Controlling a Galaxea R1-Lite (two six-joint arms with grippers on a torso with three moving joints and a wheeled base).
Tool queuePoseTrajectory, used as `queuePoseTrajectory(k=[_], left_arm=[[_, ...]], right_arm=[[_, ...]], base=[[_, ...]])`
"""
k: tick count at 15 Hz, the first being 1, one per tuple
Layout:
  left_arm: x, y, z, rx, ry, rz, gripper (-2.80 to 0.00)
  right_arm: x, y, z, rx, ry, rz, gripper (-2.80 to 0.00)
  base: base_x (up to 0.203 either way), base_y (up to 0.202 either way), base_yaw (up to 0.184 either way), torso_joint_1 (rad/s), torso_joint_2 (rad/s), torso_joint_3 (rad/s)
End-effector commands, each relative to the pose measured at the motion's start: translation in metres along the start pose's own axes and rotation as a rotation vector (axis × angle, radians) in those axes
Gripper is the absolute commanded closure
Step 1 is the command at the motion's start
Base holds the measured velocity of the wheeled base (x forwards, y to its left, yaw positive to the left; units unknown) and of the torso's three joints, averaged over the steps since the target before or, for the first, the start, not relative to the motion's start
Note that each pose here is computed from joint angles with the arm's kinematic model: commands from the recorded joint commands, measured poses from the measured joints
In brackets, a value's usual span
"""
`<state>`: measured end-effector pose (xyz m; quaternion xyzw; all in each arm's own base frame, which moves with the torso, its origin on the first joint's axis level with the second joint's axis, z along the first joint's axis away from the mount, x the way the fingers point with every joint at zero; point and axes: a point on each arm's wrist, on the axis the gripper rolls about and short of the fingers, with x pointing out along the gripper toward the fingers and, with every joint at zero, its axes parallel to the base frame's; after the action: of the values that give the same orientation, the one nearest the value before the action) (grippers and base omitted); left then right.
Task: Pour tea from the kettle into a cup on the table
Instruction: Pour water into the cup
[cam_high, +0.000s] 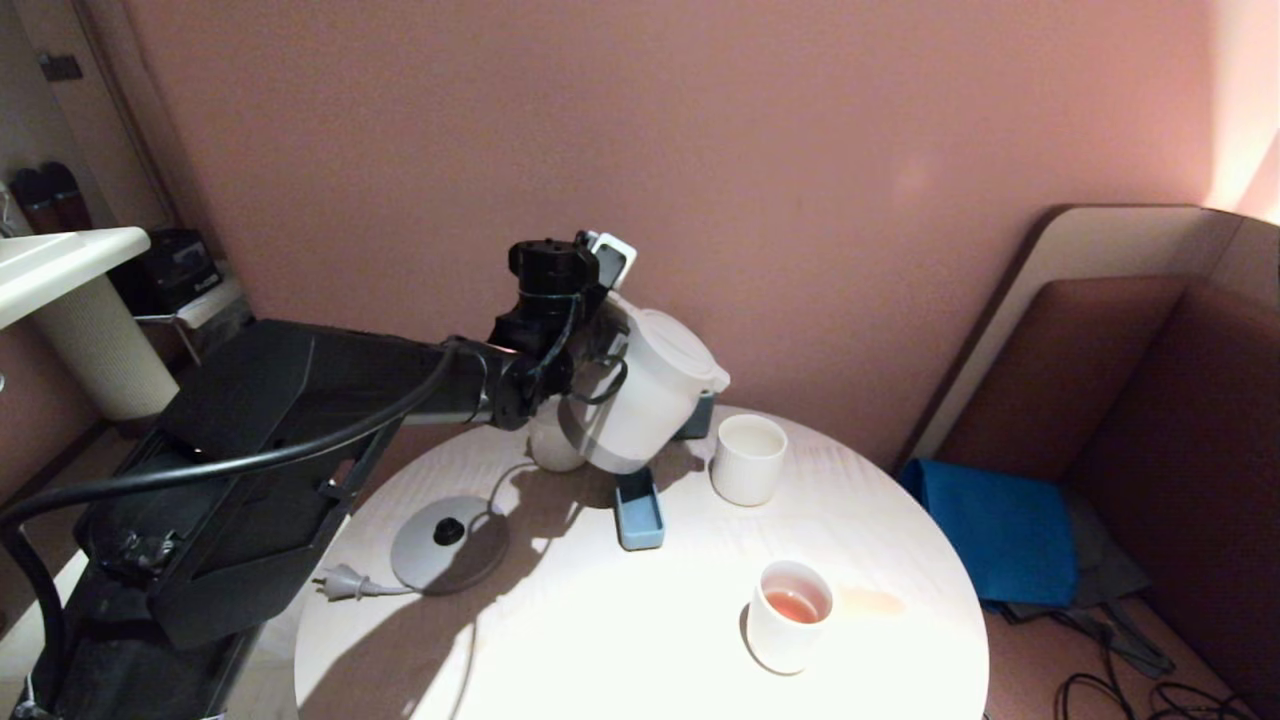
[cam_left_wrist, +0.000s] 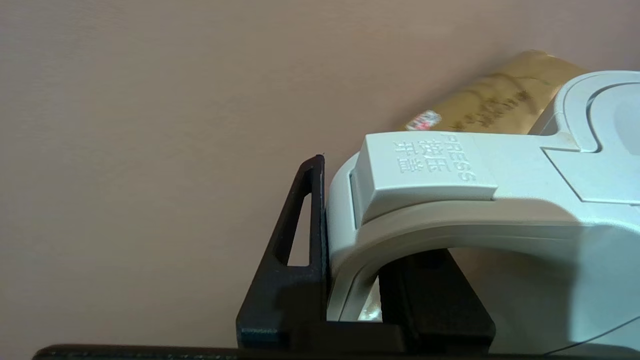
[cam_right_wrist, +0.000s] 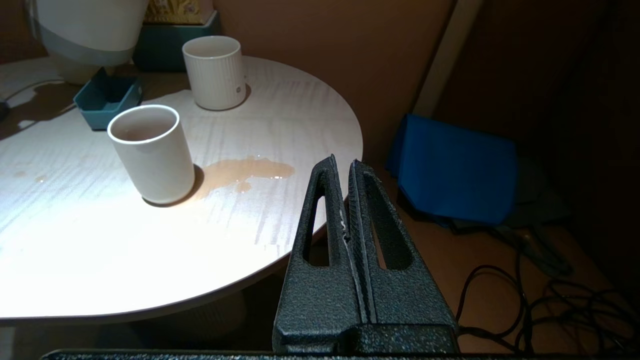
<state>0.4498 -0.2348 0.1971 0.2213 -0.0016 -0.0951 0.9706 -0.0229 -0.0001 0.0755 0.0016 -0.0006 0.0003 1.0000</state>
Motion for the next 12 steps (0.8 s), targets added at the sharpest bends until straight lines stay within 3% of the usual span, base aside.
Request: queuePoseTrajectory(k=[1, 9, 11, 12], left_arm=[[-0.001, -0.002, 0.002, 0.010, -0.007, 0.001, 0.00], [-0.001, -0.001, 0.004, 0.013, -0.018, 0.005, 0.00], [-0.003, 0.002, 0.008, -0.036, -0.025, 0.008, 0.00], [-0.006, 0.005, 0.013, -0.089, -0.030, 0.009, 0.00]], right_arm=[[0.000, 0.000, 0.000, 0.000, 0.000, 0.001, 0.00], [0.000, 0.000, 0.000, 0.000, 0.000, -0.001, 0.00], [0.000, 0.000, 0.000, 0.000, 0.000, 0.001, 0.00], [0.000, 0.000, 0.000, 0.000, 0.000, 0.000, 0.00]], base=[[0.000, 0.000, 0.000, 0.000, 0.00, 0.000], [0.000, 0.000, 0.000, 0.000, 0.00, 0.000], [0.000, 0.000, 0.000, 0.000, 0.00, 0.000], [0.000, 0.000, 0.000, 0.000, 0.00, 0.000]])
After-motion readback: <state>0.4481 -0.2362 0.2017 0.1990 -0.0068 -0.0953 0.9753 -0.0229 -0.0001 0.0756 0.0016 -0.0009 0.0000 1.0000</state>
